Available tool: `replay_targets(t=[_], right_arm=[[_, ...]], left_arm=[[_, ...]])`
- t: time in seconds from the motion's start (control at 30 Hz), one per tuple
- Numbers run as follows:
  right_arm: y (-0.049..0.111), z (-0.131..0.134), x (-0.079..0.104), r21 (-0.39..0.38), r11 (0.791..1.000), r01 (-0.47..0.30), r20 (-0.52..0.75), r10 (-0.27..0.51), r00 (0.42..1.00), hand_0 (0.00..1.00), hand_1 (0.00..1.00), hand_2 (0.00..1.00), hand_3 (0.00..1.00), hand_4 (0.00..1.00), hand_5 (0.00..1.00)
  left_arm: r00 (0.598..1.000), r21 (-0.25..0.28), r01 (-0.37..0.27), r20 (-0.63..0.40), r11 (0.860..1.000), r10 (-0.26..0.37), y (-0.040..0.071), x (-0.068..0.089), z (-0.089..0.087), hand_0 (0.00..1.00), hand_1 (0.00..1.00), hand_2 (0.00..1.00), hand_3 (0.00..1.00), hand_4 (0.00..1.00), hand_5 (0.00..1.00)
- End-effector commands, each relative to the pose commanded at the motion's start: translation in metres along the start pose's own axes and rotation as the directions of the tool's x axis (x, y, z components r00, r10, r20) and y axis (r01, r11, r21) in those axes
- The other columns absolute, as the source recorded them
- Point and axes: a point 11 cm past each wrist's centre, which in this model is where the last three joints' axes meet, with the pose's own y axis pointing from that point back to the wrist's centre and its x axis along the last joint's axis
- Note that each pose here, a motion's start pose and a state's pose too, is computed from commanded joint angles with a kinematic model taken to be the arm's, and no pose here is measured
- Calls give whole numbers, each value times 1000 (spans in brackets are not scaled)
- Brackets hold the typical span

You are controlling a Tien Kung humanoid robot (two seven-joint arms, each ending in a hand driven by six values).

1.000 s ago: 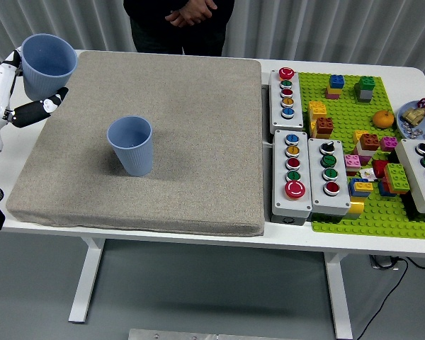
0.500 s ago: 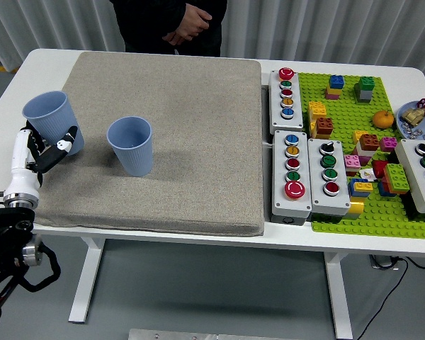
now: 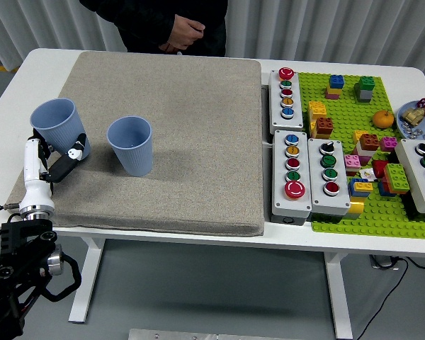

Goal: Pick cup pour cup place

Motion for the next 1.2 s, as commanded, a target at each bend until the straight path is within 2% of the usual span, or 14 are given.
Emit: replay_targets(t=[0.07,0.1,0.27,0.3,0.4,0.5,0.53,0.67,0.7,0.9,0.93,1.1,1.13,1.2], right_arm=[[0,0,0,1,1000,0,0,0,1000,742,708,726,643,228,394],[0,0,0,1,1000,0,0,0,1000,741,707,725,643,227,392],[0,-2,0,4,1000,-1,0,1,1000,741,707,725,643,227,392],[0,-2,0,4,1000,-1,0,1,1000,741,707,725,642,227,390],[0,-2,0,4,1000,0,1,0,1000,741,707,725,642,227,390],[0,-2,0,4,1000,0,0,0,1000,741,707,725,642,227,390],[0,-2,0,3,1000,0,1,0,1000,742,707,724,642,227,389],[0,-1,0,3,1000,0,2,0,1000,742,707,724,642,227,389],[0,-1,0,3,1000,0,2,0,1000,741,707,724,641,226,388],[0,-1,0,3,1000,-1,-1,1,1000,741,707,724,641,226,388],[0,-1,0,2,1000,-1,-1,1,1000,742,708,724,641,227,387],[0,1,0,-1,1000,0,-1,0,1000,742,708,724,641,227,387],[0,1,0,-1,1000,0,-2,0,1000,742,707,724,641,227,387],[0,2,0,-3,1000,0,-4,0,1000,742,707,724,641,227,387]], left_arm=[[1000,-1,7,16,1000,-7,1,-1,-2,542,488,539,583,329,2],[1000,-1,8,19,1000,-8,1,-1,-2,564,544,562,592,348,2],[997,4,19,80,1000,-19,4,-3,-8,564,544,562,592,348,2],[995,7,23,98,1000,-23,5,-4,-11,555,568,589,604,433,2],[991,14,29,129,999,-30,7,-4,-17,555,568,589,604,433,2],[990,27,30,138,999,-33,8,-4,-22,555,568,589,604,433,2],[989,32,32,141,999,-36,9,-4,-24,525,569,605,612,516,49],[990,29,39,137,999,-43,10,-5,-23,525,569,605,612,516,49],[990,28,41,136,999,-44,10,-5,-23,495,570,649,639,569,80],[989,28,57,135,998,-61,10,-6,-23,495,570,649,639,569,80],[988,29,62,137,998,-65,9,-6,-23,520,609,712,736,693,196],[989,25,63,130,998,-66,8,-5,-20,520,609,712,736,693,196],[990,24,63,128,998,-66,8,-5,-19,546,629,761,792,739,243],[989,23,70,128,997,-73,8,-6,-18,546,629,761,792,739,243]])
